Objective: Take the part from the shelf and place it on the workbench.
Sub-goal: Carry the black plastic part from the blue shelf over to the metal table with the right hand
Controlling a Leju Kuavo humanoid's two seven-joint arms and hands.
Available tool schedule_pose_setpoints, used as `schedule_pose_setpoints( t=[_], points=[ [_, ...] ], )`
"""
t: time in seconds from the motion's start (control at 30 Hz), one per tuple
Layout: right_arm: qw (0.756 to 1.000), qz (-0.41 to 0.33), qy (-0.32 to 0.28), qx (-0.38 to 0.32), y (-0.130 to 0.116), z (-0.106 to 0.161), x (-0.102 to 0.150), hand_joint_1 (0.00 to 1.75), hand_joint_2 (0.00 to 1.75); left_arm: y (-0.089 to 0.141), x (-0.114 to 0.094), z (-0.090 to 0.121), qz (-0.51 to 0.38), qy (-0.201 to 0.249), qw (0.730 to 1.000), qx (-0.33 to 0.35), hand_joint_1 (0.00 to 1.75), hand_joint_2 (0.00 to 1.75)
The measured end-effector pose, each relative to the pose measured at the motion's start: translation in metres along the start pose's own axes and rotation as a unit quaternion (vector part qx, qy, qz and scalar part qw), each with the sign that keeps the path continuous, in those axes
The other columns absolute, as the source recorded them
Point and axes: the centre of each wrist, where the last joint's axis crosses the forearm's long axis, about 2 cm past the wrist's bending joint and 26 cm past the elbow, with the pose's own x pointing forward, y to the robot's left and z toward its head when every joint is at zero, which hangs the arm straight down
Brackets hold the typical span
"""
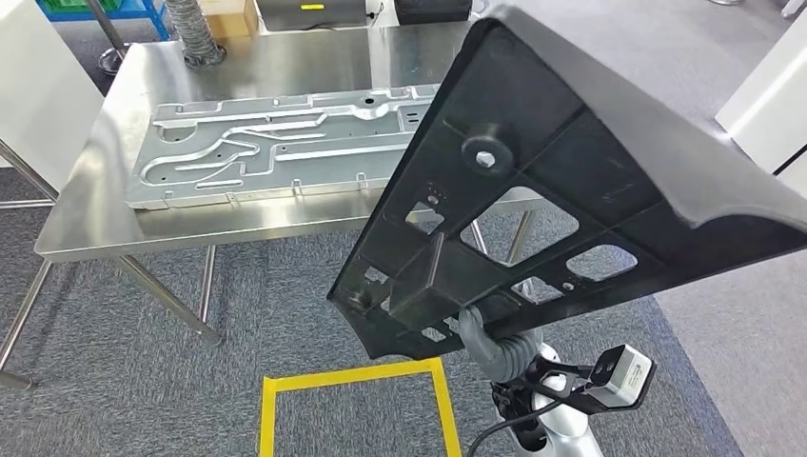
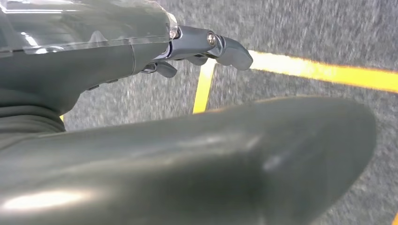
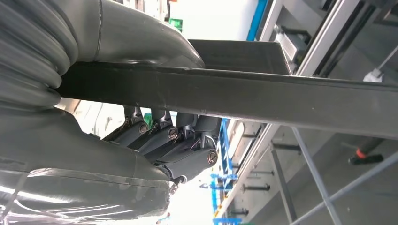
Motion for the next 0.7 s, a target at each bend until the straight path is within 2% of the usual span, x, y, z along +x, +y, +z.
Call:
schedule_pose_setpoints(
  t=[0.7],
  points=[
    [1.000, -0.005, -0.016, 0.006, -0.0023, -0.0059, 0.0018, 1.52, 1.75, 0.0036, 0.0007, -0.0007, -0.003, -0.004, 1.000, 0.001, 0.00, 0.00]
  ],
)
